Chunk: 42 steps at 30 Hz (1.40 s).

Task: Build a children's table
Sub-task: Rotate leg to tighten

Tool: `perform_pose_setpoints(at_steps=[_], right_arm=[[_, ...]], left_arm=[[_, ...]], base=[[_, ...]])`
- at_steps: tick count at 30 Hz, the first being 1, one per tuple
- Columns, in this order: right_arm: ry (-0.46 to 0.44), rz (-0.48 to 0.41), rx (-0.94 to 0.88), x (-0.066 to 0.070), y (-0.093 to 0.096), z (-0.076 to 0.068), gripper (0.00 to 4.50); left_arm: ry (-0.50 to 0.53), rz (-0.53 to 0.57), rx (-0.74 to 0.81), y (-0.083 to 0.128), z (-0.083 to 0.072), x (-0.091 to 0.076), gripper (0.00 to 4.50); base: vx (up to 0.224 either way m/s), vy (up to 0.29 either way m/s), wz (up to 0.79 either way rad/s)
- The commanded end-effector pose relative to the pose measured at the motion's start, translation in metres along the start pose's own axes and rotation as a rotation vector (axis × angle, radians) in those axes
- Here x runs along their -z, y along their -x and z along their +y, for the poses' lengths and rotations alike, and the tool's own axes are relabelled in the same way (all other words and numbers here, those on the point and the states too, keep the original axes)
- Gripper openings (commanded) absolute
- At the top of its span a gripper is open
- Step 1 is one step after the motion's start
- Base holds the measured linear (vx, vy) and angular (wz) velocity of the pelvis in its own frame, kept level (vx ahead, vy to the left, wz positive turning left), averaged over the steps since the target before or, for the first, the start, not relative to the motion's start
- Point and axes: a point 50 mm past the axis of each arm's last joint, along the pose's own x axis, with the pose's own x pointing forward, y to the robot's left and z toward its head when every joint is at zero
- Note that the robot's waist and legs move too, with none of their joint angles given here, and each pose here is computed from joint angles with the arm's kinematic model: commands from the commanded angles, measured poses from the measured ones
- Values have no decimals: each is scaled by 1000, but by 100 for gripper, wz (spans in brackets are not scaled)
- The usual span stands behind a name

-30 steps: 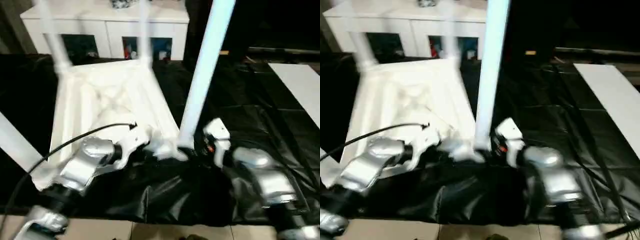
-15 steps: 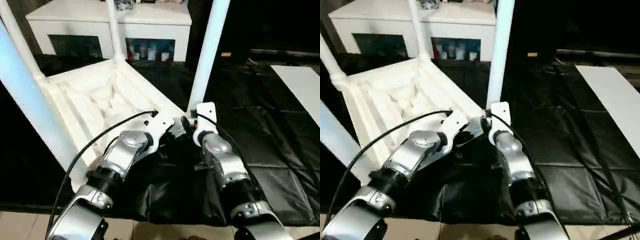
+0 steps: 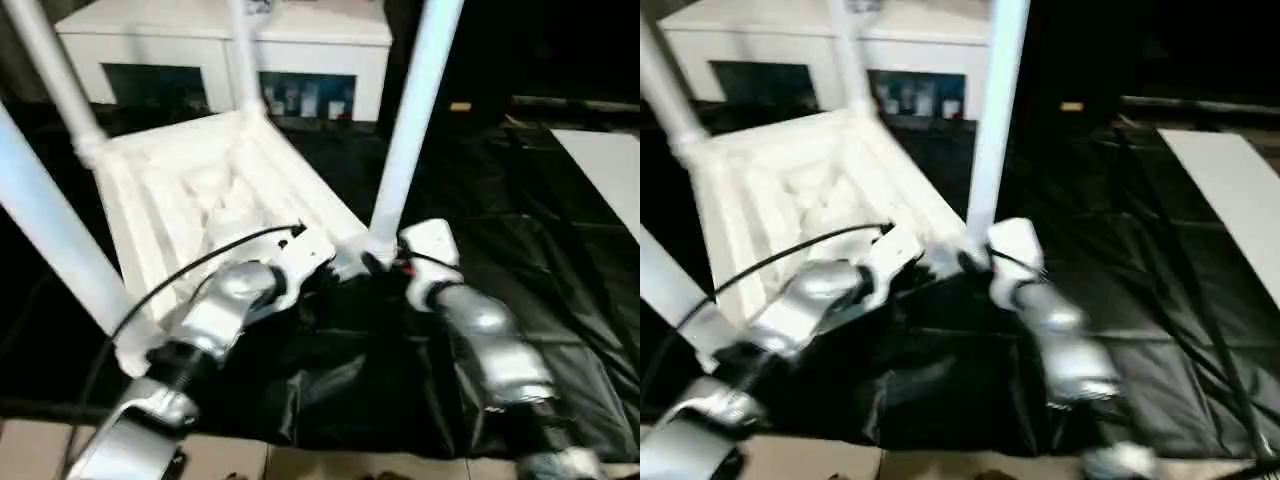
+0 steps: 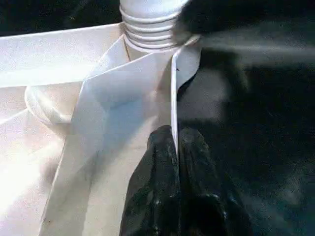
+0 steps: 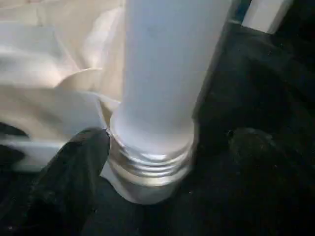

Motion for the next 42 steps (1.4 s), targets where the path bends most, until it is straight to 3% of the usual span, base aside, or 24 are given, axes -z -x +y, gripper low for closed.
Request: perform_pose_setpoints(at_steps=[1, 6, 12, 16, 17, 34, 38, 42], right_arm=[[16, -40, -137, -10, 14, -3, 428], [88, 11, -499, -11, 47, 4, 428], [99, 69, -627, -4, 47, 14, 428], [101, 69, -634, -5, 43, 16, 428], [108, 71, -640, -5, 41, 16, 401], [175, 111, -642, -1, 32, 12, 267], [139, 105, -574, 1, 25, 11, 256], [-16, 128, -312, 14, 6, 8, 254]], left_arm=[[-47, 2, 122, 5, -9, 5, 0], [-79, 43, 357, 28, -17, 11, 0], [-85, 43, 443, 33, -23, 8, 0], [-83, 42, 448, 33, -23, 7, 0], [-80, 38, 453, 34, -24, 6, 0], [-78, 57, 431, 39, -22, 9, 0], [-64, 74, 407, 38, -21, 12, 0], [10, 59, 272, 27, -13, 13, 0]], base=[[0, 0, 0], [0, 0, 0], [0, 0, 0], [0, 0, 0], [0, 0, 0], [0, 0, 0], [0, 0, 0], [0, 0, 0]])
